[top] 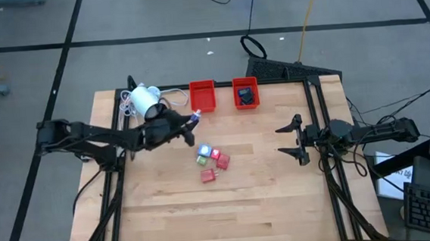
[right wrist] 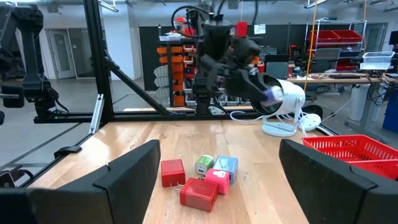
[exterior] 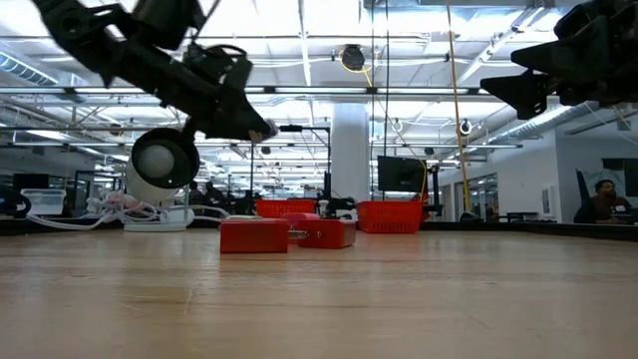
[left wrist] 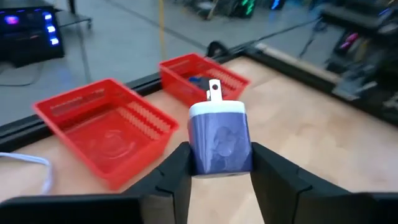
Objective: Pick & Place Office items
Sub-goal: Put the violet charger adapter into the left red bin
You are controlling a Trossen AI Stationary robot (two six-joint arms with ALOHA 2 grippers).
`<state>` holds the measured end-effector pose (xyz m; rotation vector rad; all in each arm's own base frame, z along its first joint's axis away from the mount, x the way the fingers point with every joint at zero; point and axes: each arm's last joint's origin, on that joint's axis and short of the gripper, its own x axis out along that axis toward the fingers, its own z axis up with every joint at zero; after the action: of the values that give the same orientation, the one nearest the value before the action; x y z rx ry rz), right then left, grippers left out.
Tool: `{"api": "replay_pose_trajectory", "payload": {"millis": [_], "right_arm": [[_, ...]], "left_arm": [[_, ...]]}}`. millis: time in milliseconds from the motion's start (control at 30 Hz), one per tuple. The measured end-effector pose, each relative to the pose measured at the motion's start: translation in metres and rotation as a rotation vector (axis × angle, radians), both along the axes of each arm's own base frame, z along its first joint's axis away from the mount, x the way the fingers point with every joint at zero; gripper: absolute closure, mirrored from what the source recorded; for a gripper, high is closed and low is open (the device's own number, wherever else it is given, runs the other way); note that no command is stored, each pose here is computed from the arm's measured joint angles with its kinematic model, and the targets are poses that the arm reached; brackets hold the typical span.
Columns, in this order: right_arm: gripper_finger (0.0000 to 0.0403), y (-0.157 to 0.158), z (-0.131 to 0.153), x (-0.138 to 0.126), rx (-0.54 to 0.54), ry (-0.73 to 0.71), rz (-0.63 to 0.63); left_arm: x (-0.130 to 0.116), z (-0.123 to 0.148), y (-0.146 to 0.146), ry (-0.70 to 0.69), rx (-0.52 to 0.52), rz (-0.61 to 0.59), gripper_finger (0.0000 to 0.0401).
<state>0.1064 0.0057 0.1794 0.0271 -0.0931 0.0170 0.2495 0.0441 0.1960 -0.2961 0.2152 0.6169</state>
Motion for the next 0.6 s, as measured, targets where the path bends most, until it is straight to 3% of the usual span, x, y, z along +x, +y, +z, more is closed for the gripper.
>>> {"api": "replay_pose_trajectory", "payload": {"millis": [167,367,600], "right_arm": [[0.0083,0.000,0.001,0.000,0.000,-0.006,0.000],[0.0083,0.000,0.000,0.000,0.000,-0.005,0.000],[0.0083,0.000,0.000,0.000,0.000,-0.005,0.000]], "left_arm": [[0.015,0.004,0.023,0.062,-0.016,0.067,0.0269],[0.029,0.011,0.050,0.042,-0.053,0.103,0.0235],[0.044,0.029,0.077,0.057,-0.053,0.154,0.0270]]}}
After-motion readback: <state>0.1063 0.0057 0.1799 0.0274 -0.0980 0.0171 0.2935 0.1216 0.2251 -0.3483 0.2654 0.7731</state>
